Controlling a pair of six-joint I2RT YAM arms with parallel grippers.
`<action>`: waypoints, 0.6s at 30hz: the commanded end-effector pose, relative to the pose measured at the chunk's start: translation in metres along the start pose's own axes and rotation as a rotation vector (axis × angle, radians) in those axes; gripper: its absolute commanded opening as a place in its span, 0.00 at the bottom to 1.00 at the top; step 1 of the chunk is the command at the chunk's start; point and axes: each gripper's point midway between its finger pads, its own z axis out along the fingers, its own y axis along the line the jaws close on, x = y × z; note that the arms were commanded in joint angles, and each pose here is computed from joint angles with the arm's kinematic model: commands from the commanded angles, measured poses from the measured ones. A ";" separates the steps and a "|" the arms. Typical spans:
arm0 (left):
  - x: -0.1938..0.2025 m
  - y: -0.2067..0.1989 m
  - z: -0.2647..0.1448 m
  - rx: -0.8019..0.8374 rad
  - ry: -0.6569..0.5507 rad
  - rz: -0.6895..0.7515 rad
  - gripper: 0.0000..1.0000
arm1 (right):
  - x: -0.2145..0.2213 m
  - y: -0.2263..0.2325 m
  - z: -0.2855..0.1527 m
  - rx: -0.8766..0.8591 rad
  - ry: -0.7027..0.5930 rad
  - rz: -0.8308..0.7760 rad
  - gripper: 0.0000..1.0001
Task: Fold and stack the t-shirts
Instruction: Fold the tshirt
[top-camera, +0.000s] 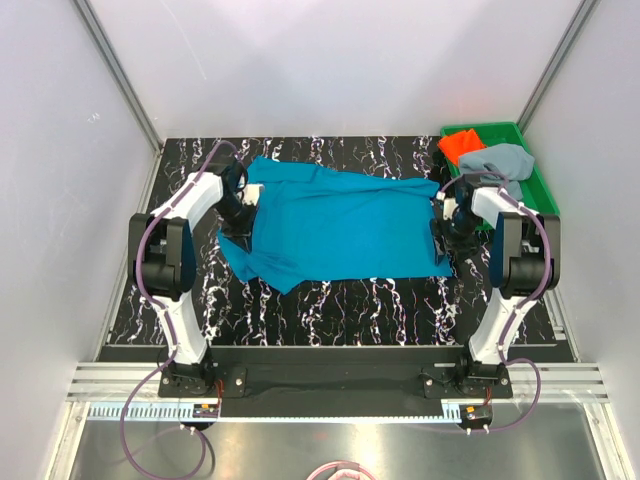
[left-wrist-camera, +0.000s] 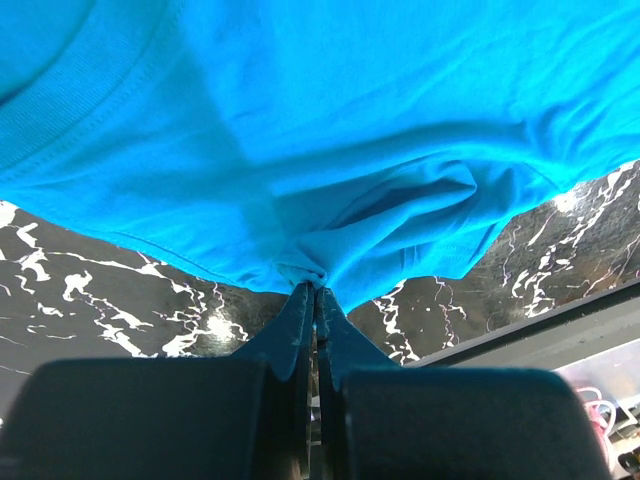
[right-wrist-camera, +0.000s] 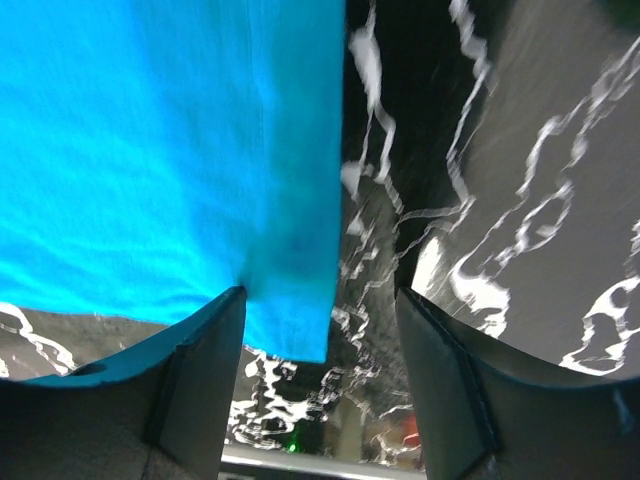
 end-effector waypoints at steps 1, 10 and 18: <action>-0.017 -0.002 -0.018 -0.015 -0.079 0.028 0.00 | 0.033 0.013 -0.009 -0.050 0.077 0.037 0.69; -0.021 -0.004 -0.020 -0.011 -0.093 0.025 0.00 | 0.048 0.016 -0.008 -0.051 0.087 0.045 0.66; -0.017 -0.004 -0.021 -0.011 -0.094 0.025 0.00 | 0.036 0.015 0.003 -0.061 0.071 0.055 0.64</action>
